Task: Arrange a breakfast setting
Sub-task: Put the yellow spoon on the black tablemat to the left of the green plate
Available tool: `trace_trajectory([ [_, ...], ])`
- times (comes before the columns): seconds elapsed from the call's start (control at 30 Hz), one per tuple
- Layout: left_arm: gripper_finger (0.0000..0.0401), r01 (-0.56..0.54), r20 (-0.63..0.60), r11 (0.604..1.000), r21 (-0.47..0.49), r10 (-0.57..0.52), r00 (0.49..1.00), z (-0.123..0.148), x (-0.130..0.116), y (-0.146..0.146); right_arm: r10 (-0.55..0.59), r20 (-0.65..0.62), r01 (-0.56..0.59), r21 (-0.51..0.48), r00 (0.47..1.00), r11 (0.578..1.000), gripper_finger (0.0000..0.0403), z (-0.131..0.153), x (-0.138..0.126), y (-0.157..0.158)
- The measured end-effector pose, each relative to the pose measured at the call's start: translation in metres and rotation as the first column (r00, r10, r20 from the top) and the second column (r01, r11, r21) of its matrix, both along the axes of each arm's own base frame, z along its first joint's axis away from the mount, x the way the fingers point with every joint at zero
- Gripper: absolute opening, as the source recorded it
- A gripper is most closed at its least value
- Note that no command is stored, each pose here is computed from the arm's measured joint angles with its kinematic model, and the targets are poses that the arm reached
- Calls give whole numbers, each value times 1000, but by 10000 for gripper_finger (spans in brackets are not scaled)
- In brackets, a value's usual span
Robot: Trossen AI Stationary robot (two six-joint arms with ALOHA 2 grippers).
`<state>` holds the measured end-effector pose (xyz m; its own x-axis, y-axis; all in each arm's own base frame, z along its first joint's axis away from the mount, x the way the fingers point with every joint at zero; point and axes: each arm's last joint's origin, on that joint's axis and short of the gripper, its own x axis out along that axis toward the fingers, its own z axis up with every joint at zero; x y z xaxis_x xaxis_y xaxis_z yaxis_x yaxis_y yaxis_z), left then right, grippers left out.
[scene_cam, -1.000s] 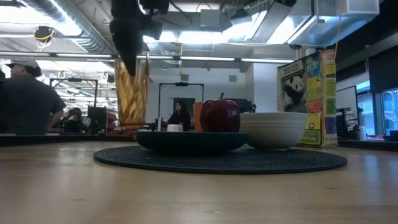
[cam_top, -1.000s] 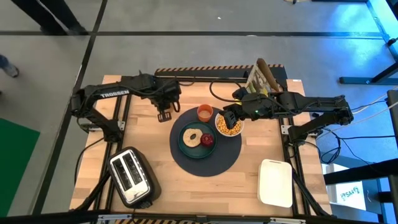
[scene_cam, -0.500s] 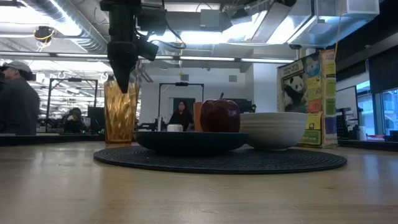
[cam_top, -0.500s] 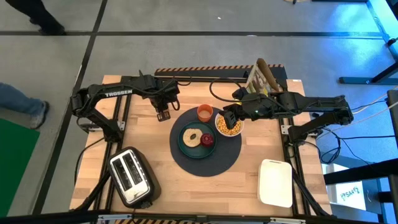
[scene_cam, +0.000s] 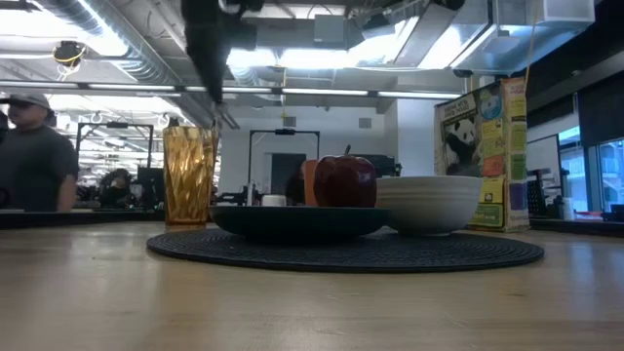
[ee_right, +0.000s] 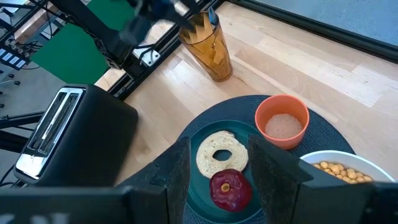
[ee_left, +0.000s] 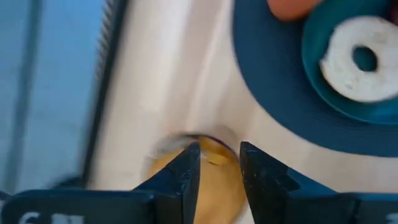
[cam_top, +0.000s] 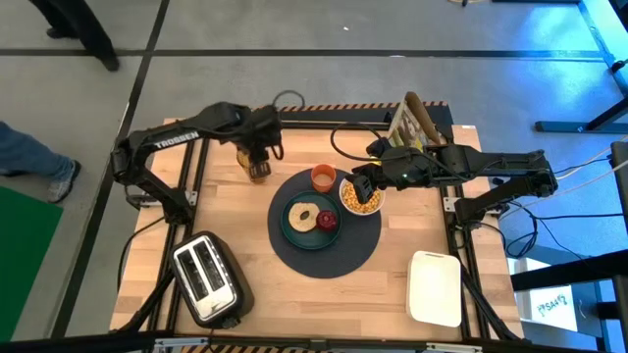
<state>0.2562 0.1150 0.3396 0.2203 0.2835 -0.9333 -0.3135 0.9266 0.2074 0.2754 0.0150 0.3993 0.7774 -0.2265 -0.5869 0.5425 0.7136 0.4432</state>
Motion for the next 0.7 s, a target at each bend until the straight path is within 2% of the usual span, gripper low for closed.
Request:
trace_trajectory([
  [0.1, 112, 101, 20, 992, 77, -102, 995, 19, -2, 10, -1, 0, 1, 0, 1000, 1000, 150, 0, 0, 0],
  [0.17, 112, 194, 40, 979, 58, -196, 980, 21, -5, 18, -1, 0, 1, 0, 1000, 1000, 150, 0, 0, 0],
  [0.27, 109, 316, 28, 949, 18, -317, 948, 12, -11, 29, -1, 0, 1, 0, 1000, 1000, 150, 0, 0, 0],
  [0.47, 108, 477, -82, 878, 18, -475, 876, -4, -21, 42, -5, 2, 5, 7, 1000, 1000, 150, 0, 0, 0],
  [0.7, 108, 580, -134, 814, 31, -571, 810, -17, -22, 48, -10, 3, 10, 12, 1000, 1000, 150, 0, 0, 0],
])
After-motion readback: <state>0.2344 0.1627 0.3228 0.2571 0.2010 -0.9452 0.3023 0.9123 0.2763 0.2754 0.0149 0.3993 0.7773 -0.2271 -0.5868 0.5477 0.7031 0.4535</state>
